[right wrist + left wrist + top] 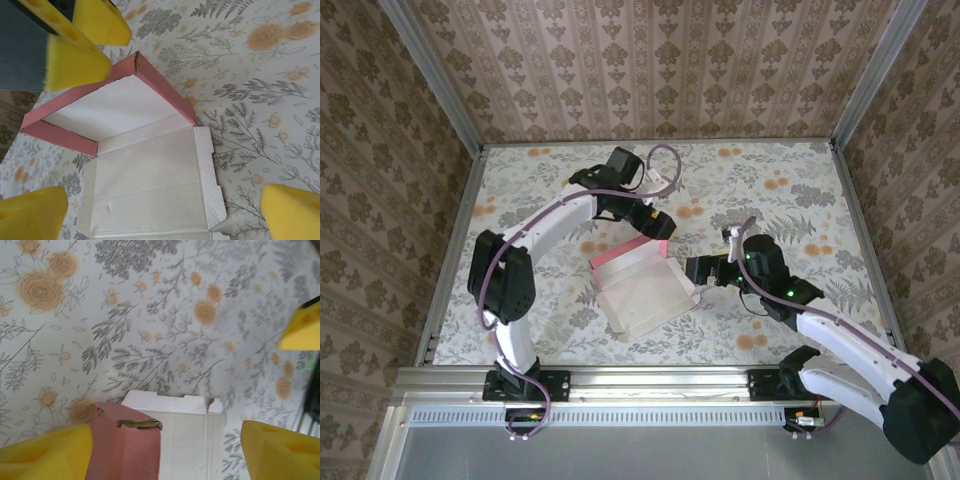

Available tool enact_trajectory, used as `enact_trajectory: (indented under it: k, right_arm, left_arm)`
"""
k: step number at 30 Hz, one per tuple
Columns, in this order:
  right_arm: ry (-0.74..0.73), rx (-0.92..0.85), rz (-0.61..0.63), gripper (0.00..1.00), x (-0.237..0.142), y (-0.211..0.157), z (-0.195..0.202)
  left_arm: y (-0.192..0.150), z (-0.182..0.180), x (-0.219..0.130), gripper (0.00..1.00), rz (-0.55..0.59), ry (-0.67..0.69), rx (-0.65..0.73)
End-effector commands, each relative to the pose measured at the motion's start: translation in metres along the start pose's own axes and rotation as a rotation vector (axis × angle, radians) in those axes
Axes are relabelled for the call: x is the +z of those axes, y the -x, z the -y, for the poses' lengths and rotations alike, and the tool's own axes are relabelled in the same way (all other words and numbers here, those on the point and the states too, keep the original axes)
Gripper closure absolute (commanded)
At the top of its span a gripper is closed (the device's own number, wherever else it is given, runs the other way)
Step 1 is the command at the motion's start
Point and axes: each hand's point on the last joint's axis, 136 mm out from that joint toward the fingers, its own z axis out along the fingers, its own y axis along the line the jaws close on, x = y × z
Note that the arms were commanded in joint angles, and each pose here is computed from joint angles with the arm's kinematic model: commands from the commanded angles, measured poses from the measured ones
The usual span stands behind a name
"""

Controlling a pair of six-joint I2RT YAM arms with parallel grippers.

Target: Fold the paper box

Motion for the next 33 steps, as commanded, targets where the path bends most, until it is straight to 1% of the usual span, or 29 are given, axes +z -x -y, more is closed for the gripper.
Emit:
enact_trajectory:
  k: [1,6,12,15,17,20,23,25,28,31,33]
  right_arm:
    - [-0.015,0.049,-0.058,0.00,-0.008,-0.020,0.009]
    - [-0.019,0.055,-0.046,0.00,-0.014,-0.021,0.012]
    - [-0.021,0.059,-0.039,0.00,-0.014,-0.018,0.013]
    - [-0.023,0.056,-0.037,0.00,-0.013,-0.016,0.013]
    - [-0.023,0.054,-0.039,0.00,-0.012,-0.015,0.013]
    - [-0.022,0.056,-0.037,0.00,-0.011,-0.014,0.013]
    - [-0.024,0.059,-0.036,0.00,-0.011,-0.015,0.014]
    - [-0.026,0.062,-0.035,0.00,-0.012,-0.016,0.015]
    - [-0.029,0.062,-0.038,0.01,-0.012,-0.017,0.016]
    - [-0.034,0.064,-0.037,0.01,-0.012,-0.018,0.017]
    - [-0.035,0.063,-0.036,0.01,-0.012,-0.017,0.018]
  left_arm:
    - [-0.025,-0.013,0.010,0.23,-0.151,0.101,0.015]
    - [-0.031,-0.017,0.021,0.23,-0.241,0.149,0.047]
    - [-0.029,-0.016,0.031,0.27,-0.265,0.162,0.036]
    - [-0.031,-0.017,0.036,0.31,-0.283,0.168,0.028]
    - [-0.030,-0.018,0.039,0.36,-0.287,0.167,0.016]
    - [-0.028,-0.018,0.042,0.38,-0.285,0.170,0.006]
    - [-0.028,-0.020,0.045,0.43,-0.294,0.183,-0.008]
    - [-0.028,-0.022,0.046,0.45,-0.297,0.191,-0.009]
    - [-0.028,-0.023,0.047,0.51,-0.296,0.194,-0.010]
    - [-0.028,-0.022,0.048,0.54,-0.297,0.186,-0.009]
    - [-0.029,-0.021,0.049,0.57,-0.303,0.185,-0.006]
